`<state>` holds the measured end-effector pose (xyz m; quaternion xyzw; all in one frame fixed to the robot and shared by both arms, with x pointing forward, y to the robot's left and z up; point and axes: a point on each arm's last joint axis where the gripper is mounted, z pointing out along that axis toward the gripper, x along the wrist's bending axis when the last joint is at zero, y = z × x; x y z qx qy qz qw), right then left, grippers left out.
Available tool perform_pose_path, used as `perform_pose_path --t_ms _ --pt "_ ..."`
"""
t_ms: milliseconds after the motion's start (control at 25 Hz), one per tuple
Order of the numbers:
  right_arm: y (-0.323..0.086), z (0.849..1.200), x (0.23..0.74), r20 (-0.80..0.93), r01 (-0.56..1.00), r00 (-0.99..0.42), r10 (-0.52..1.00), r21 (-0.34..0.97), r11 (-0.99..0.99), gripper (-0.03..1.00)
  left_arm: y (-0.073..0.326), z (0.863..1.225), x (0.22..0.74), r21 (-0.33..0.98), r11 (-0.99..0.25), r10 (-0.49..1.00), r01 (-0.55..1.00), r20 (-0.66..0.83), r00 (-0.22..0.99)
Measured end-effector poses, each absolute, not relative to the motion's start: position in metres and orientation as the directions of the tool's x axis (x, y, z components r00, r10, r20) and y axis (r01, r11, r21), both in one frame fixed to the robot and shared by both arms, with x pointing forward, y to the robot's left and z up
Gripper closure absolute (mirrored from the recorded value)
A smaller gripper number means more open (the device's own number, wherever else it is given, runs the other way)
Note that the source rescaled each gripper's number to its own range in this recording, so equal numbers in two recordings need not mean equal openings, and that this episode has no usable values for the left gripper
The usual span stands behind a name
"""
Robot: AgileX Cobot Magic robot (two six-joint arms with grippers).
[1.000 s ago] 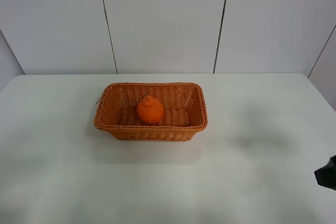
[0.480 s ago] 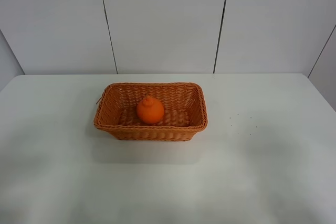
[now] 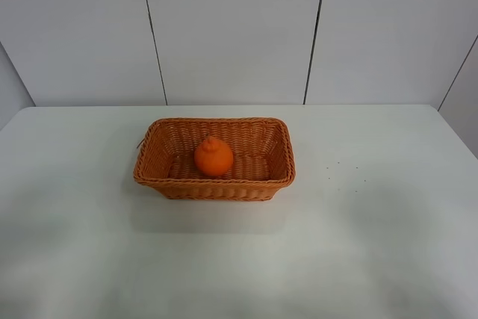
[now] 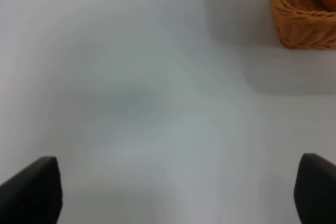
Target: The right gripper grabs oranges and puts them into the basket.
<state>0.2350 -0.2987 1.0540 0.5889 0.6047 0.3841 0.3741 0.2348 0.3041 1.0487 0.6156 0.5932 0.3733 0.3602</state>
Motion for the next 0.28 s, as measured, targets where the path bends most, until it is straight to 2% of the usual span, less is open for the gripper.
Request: perform_pose_path --t_ms 280 --pt "-0.2987 1.0540 0.2350 0.000 0.425 -0.026 1.000 0.905 0.011 -0.01 0.3041 1.0487 0.2348 0.886 -0.037 0.999 0.461 0.032 0.017"
